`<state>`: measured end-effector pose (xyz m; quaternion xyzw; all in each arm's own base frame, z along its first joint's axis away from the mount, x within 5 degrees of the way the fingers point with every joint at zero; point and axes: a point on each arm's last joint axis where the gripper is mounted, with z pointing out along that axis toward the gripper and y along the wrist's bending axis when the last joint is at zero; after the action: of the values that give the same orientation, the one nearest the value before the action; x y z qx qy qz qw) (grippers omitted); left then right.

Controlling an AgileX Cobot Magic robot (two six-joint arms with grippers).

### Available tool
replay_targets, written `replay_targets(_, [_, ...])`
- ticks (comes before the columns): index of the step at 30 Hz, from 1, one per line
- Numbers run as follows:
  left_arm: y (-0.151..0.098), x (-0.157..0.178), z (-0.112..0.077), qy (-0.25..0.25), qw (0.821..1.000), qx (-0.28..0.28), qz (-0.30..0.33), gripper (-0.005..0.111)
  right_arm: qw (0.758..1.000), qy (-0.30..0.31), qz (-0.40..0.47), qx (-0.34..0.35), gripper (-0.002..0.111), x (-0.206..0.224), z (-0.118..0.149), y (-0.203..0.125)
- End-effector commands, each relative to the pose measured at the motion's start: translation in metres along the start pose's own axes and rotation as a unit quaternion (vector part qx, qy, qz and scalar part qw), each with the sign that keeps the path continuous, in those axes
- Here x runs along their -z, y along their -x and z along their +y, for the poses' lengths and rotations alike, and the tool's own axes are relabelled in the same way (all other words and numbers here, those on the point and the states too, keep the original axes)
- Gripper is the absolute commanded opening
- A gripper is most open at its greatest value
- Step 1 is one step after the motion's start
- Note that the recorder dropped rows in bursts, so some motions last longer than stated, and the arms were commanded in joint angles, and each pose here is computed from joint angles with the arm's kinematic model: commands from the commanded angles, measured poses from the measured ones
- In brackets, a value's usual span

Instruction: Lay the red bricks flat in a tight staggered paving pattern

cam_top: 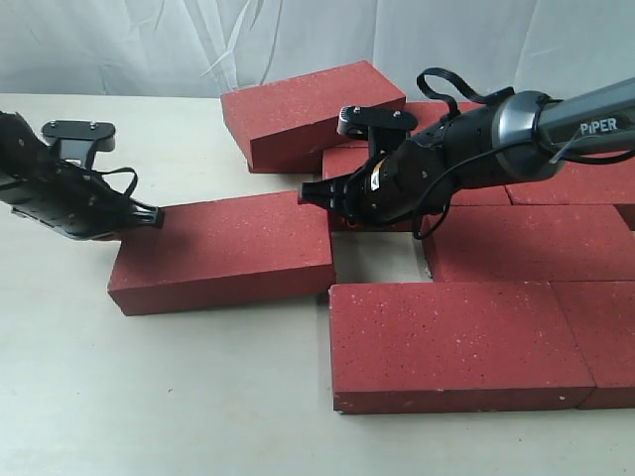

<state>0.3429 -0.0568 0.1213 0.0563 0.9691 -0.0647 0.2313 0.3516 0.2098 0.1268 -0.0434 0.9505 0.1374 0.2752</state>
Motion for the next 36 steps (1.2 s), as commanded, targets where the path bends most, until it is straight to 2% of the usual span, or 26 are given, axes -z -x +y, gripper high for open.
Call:
replay_targets(1, [0.005, 0.003, -0.008, -0.003, 1.0, -0.012, -0.022, 0.0, 1.0, -0.003, -0.011, 0.005, -0.001, 0.003, -0.006, 0.007])
replay_targets(5, [0.007, 0.003, -0.005, 0.001, 0.999, -0.018, -0.027, 0.0, 0.999, 0.002, -0.028, 0.016, -0.001, 0.015, -0.003, 0.014])
replay_targets(10, [0.009, 0.009, 0.009, 0.011, 0.999, -0.004, -0.033, 0.0, 0.999, 0.005, -0.038, 0.015, -0.001, 0.029, 0.0, 0.02])
replay_targets(18, [0.012, 0.023, 0.026, 0.018, 0.999, 0.019, -0.038, 0.0, 0.999, 0.001, -0.03, 0.015, -0.001, 0.025, -0.001, 0.018])
replay_targets(27, [0.011, 0.024, 0.026, 0.016, 0.999, 0.019, -0.033, 0.0, 1.0, -0.01, -0.004, 0.016, -0.001, 0.005, -0.007, 0.006])
replay_targets(36, [0.011, 0.024, 0.026, 0.016, 0.999, 0.019, -0.032, 0.0, 0.999, -0.025, 0.017, 0.015, -0.001, 0.012, -0.008, 0.005])
